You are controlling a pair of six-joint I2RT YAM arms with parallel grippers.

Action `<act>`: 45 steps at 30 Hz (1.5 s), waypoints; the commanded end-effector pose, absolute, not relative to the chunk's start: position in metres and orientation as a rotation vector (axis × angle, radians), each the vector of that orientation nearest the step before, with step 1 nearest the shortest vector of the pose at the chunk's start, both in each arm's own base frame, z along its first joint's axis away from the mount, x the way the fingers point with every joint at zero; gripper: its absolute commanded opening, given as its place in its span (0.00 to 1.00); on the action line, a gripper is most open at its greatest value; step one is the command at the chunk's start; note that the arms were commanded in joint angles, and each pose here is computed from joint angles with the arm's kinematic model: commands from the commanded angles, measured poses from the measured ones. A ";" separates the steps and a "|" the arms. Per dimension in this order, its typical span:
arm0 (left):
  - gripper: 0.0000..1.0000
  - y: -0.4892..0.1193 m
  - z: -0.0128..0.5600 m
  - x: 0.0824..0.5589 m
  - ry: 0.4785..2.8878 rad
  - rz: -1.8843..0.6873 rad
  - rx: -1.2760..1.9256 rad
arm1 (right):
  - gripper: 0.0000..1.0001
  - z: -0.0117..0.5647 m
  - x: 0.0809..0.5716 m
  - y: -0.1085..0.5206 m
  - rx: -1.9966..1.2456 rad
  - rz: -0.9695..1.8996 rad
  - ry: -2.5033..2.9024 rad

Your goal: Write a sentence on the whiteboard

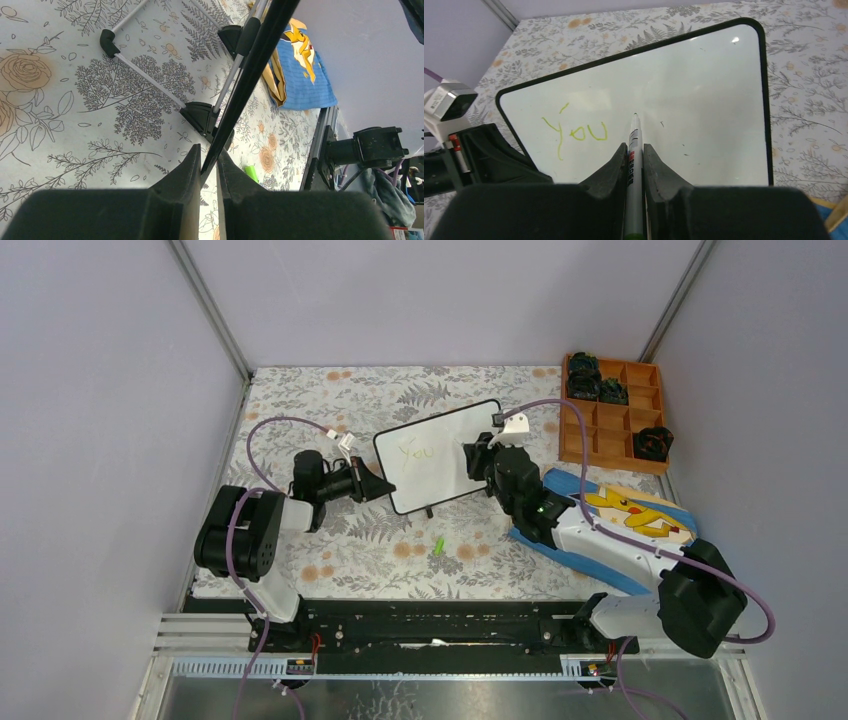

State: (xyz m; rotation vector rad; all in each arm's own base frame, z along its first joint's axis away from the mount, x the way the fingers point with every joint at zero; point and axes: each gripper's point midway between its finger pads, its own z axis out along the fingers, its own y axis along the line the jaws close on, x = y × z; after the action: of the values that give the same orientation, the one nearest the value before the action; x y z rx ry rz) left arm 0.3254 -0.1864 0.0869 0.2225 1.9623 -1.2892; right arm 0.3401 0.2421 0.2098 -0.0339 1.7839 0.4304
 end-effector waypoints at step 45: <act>0.00 -0.179 0.067 0.331 2.056 -1.206 0.152 | 0.00 0.225 0.373 0.286 -0.073 0.494 1.738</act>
State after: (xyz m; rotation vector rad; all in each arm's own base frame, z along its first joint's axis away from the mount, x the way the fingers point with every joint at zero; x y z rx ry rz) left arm 0.3271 -0.1863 0.0854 0.2263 1.9805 -1.2782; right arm 0.3704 0.2737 0.2101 -0.0435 1.7660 0.4475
